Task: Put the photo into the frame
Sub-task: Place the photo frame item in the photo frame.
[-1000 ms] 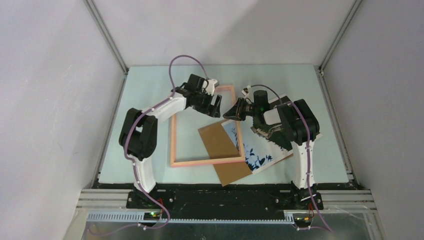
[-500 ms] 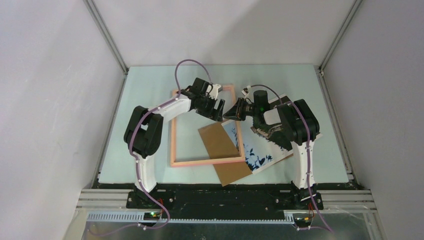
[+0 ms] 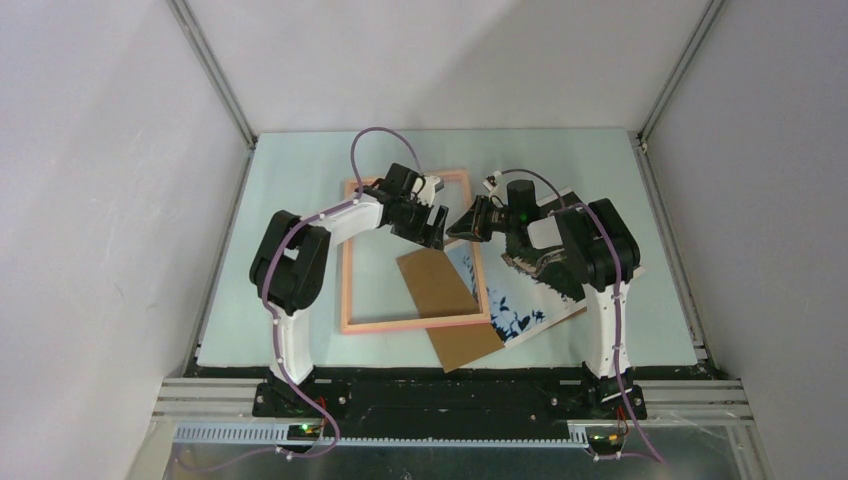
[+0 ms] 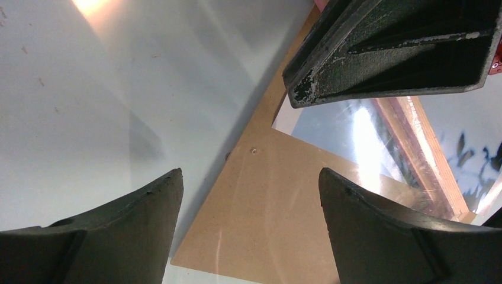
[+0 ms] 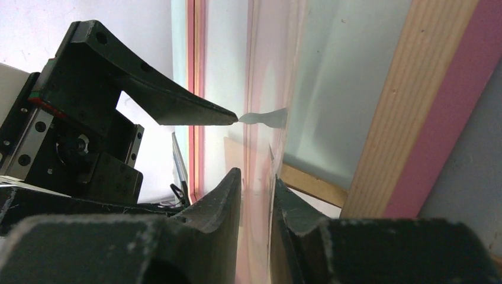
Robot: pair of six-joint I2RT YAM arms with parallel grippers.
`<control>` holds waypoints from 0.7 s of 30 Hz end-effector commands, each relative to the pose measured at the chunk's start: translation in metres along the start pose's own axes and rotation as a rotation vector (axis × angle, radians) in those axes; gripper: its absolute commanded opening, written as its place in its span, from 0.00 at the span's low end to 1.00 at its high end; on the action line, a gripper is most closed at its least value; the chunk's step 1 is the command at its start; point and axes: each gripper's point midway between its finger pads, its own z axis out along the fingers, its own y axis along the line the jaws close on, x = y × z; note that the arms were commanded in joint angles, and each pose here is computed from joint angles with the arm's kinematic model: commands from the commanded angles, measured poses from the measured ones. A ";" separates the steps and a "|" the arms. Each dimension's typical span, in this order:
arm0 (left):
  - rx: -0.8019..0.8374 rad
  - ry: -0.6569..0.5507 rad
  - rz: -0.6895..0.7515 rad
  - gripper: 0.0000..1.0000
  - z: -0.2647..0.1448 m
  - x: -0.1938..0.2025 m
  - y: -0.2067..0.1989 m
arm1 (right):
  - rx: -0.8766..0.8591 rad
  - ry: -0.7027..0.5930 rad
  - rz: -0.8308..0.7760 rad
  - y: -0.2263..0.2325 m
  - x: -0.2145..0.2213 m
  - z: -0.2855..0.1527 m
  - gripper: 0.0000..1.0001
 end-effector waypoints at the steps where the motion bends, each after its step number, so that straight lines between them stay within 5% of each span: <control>1: 0.018 -0.020 -0.001 0.89 0.004 -0.002 -0.003 | -0.021 -0.035 -0.080 0.022 -0.015 -0.003 0.26; 21: 0.023 -0.016 -0.009 0.88 0.008 0.003 -0.003 | 0.036 -0.058 -0.136 0.024 -0.024 -0.018 0.34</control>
